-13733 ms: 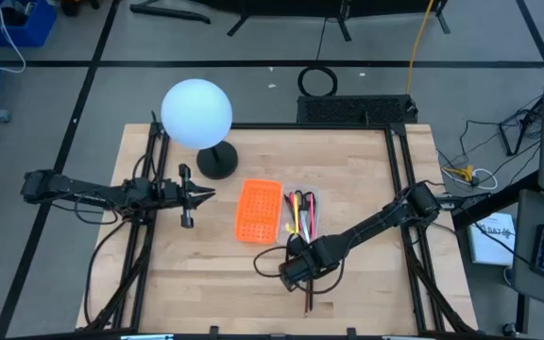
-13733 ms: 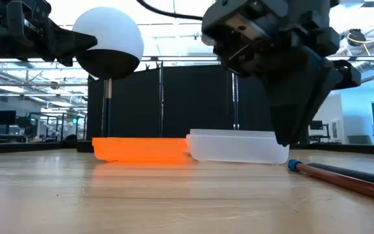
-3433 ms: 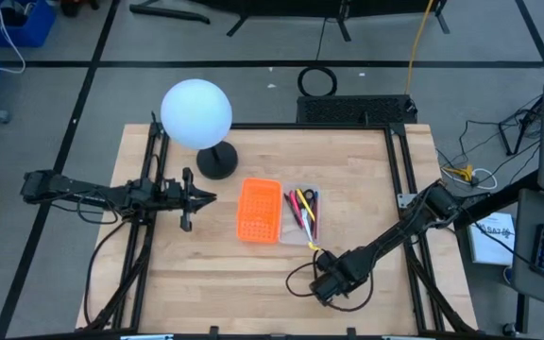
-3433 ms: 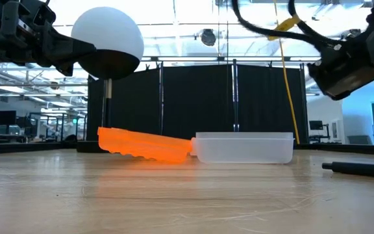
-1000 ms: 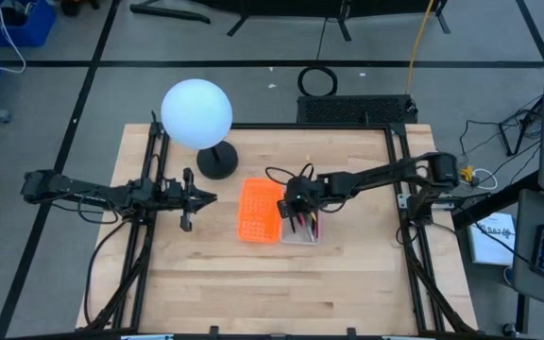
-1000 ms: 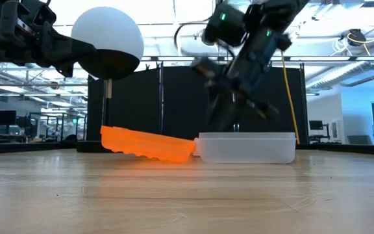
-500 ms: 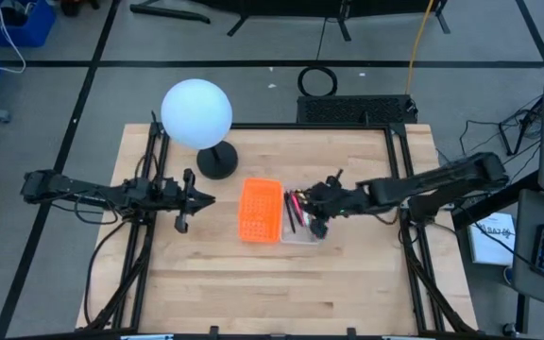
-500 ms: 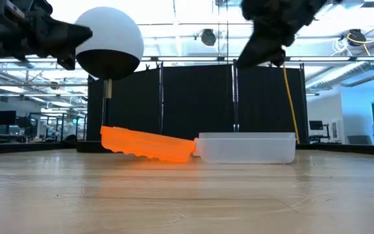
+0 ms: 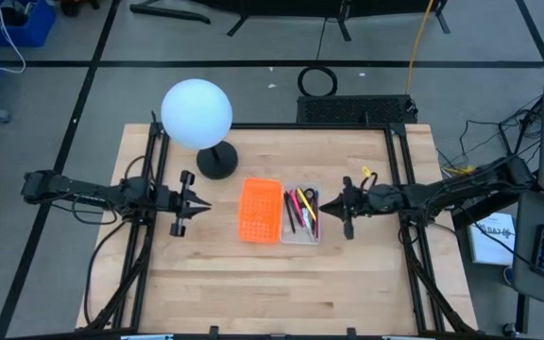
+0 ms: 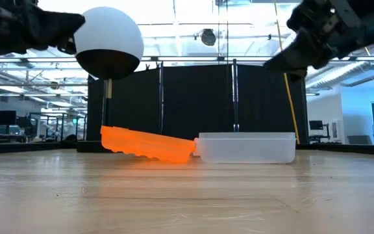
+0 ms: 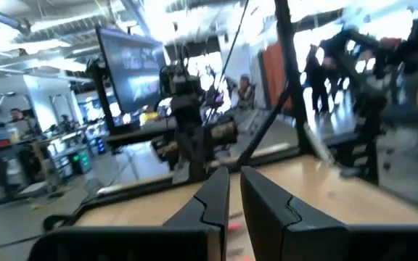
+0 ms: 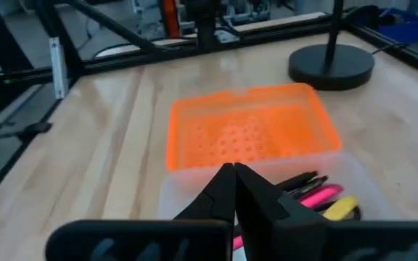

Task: Pick & place school supplies into a supply box
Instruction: Return to Home Position

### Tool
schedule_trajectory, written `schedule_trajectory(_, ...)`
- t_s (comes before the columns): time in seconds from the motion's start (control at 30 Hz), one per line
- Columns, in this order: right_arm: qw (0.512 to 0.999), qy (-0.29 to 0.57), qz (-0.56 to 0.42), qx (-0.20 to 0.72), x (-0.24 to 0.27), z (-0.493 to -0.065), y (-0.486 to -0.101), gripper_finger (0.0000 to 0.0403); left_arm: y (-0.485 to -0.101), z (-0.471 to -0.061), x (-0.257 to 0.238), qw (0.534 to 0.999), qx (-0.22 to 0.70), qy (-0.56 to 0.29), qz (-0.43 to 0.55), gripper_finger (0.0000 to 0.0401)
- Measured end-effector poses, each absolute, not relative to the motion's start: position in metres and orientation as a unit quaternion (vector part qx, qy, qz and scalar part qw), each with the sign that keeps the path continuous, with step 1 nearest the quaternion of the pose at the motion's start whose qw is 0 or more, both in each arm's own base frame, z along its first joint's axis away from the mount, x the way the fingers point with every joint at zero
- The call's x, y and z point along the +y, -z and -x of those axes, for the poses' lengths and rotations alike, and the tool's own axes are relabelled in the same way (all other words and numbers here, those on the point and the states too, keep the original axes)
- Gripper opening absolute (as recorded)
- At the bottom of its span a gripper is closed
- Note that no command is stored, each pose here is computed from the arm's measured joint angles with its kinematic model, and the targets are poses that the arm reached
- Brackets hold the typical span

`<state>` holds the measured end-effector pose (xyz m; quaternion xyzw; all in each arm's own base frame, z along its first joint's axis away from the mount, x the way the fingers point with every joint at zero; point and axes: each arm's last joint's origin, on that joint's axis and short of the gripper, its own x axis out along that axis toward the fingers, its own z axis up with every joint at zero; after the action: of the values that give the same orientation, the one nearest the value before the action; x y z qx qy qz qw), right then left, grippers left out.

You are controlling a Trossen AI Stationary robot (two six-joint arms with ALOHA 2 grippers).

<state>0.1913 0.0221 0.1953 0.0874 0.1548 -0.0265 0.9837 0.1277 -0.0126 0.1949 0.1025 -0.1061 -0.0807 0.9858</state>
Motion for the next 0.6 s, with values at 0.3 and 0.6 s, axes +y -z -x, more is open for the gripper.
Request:
schedule_trajectory(0.3, 0.985, 0.005, -0.056, 0.162, 0.025, -0.174, -0.176, 0.0001, -0.19, -0.129, -0.009, 0.996, -0.075, 0.017, -0.052, 0.0047)
schedule_trajectory(0.6, 0.995, -0.008, -0.024, 0.091, 0.027, -0.173, -0.184, 0.0, -0.175, -0.13, -0.007, 0.999, 0.006, -0.008, -0.031, 0.0046)
